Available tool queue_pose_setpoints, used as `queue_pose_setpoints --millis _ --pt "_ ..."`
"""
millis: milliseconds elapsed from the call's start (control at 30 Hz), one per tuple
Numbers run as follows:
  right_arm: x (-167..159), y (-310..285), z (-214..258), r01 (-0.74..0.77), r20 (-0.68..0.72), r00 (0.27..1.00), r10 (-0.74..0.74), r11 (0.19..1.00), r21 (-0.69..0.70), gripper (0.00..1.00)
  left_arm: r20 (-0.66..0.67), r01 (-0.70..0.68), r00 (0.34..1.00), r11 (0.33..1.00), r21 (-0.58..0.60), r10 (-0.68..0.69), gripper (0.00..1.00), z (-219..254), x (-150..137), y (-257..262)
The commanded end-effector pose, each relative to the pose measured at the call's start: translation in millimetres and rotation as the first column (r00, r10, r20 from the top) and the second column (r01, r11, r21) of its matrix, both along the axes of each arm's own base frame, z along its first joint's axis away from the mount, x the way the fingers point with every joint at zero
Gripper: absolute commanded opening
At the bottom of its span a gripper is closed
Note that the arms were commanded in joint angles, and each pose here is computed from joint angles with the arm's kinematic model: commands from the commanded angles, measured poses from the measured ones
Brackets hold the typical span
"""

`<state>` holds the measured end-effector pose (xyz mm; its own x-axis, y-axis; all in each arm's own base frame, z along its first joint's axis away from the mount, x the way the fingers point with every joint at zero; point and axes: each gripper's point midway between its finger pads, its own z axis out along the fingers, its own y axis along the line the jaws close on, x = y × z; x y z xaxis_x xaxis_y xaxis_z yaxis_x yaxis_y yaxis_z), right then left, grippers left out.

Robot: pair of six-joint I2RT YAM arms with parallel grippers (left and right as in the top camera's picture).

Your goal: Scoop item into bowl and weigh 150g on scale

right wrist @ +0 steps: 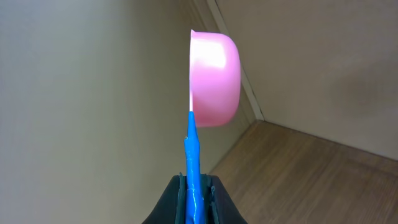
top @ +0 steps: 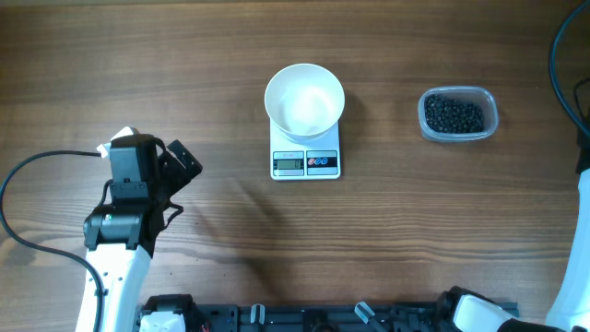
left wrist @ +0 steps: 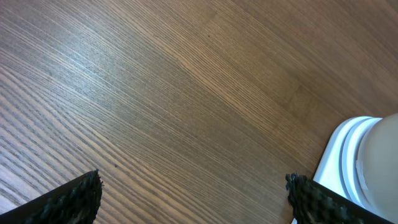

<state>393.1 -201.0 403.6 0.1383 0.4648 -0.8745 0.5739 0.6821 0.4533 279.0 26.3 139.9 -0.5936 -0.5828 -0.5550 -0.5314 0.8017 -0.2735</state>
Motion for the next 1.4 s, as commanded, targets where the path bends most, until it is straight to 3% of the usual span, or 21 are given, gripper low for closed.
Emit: queue_pose_setpoints --millis 0,133,267,467,833,967,1033,1133,1367 --pt "1 -5 -7 0.019 -0.041 0.999 -0.019 1.000 -0.008 0.04 -0.003 -0.010 1.000 1.000 -0.015 0.010 1.00 -2 0 0" --pt "5 4 -16 -0.042 -0.070 0.997 0.043 0.999 0.020 0.04 -0.003 -0.010 1.000 1.000 -0.015 0.010 1.00 -2 0 0" --pt "15 32 -21 -0.209 -0.075 0.974 0.213 0.976 0.058 0.04 -0.003 -0.010 1.000 1.000 -0.015 0.010 1.00 -2 0 0" --pt "25 86 -25 -0.510 -0.085 0.853 0.515 0.857 0.072 0.04 -0.003 -0.010 1.000 1.000 -0.015 0.010 1.00 -2 0 0" --pt "20 93 -44 -0.543 -0.157 0.818 0.553 0.833 0.103 0.04 0.006 0.002 1.000 1.000 -0.031 -0.002 1.00 -1 2 -4" --pt "17 94 -50 -0.548 -0.185 0.809 0.558 0.830 0.109 0.04 0.021 0.140 0.990 0.977 -0.159 -0.138 1.00 0 2 -36" --pt "17 95 -50 -0.550 -0.182 0.808 0.561 0.828 0.111 0.04 0.061 0.357 0.934 0.917 -0.178 -0.352 1.00 5 1 -64" --pt "17 95 -50 -0.549 -0.182 0.808 0.560 0.828 0.111 0.04 0.123 0.609 0.793 0.778 -0.155 -0.597 1.00 13 -8 -104" --pt "15 100 -53 -0.568 -0.183 0.792 0.583 0.813 0.132 0.04 0.102 0.710 0.700 0.704 0.006 -0.707 1.00 22 -22 -139"
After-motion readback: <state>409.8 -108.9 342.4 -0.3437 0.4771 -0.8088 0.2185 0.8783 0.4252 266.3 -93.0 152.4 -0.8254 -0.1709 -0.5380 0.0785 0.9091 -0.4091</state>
